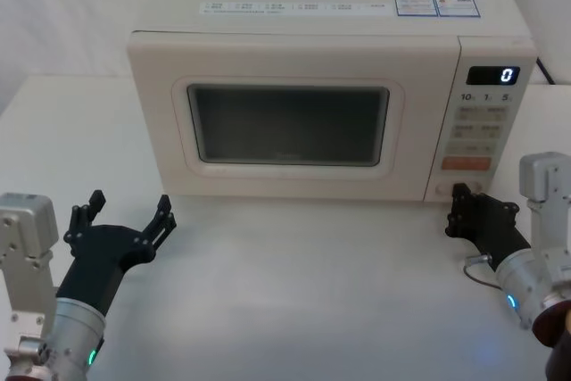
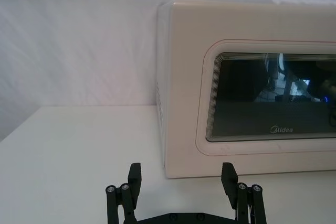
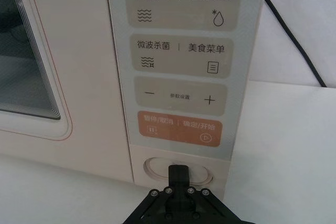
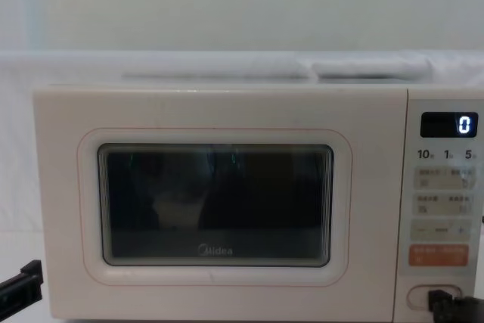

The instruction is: Press the button to open the microwave door with one hand; close the microwave door with the other hand.

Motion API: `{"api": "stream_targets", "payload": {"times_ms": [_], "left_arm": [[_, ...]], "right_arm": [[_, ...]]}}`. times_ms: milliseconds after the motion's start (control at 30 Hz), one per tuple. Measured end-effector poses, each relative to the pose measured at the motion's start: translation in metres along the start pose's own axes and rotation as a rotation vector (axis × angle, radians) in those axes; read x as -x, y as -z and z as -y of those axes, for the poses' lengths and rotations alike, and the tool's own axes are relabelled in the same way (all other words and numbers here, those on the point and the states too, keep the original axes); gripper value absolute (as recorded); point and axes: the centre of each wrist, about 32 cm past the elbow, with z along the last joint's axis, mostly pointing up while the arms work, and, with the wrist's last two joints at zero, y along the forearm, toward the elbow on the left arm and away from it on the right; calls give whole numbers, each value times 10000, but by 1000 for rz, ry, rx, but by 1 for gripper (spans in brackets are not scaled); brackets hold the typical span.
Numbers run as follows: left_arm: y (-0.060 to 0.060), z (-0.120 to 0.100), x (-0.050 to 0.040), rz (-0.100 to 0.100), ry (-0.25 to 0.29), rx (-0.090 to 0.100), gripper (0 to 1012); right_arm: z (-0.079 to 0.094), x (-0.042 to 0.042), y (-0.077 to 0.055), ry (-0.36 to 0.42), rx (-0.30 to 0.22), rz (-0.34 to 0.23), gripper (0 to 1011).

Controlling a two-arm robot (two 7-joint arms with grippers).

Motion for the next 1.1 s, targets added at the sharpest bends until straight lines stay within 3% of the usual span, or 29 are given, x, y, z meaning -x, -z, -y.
{"api": "stream_targets", "payload": {"times_ms": [1100], "left_arm": [[0,0,0,0,0,0,1001]], "right_arm": [[-58,-24,-24,0,-15,5,0]]}}
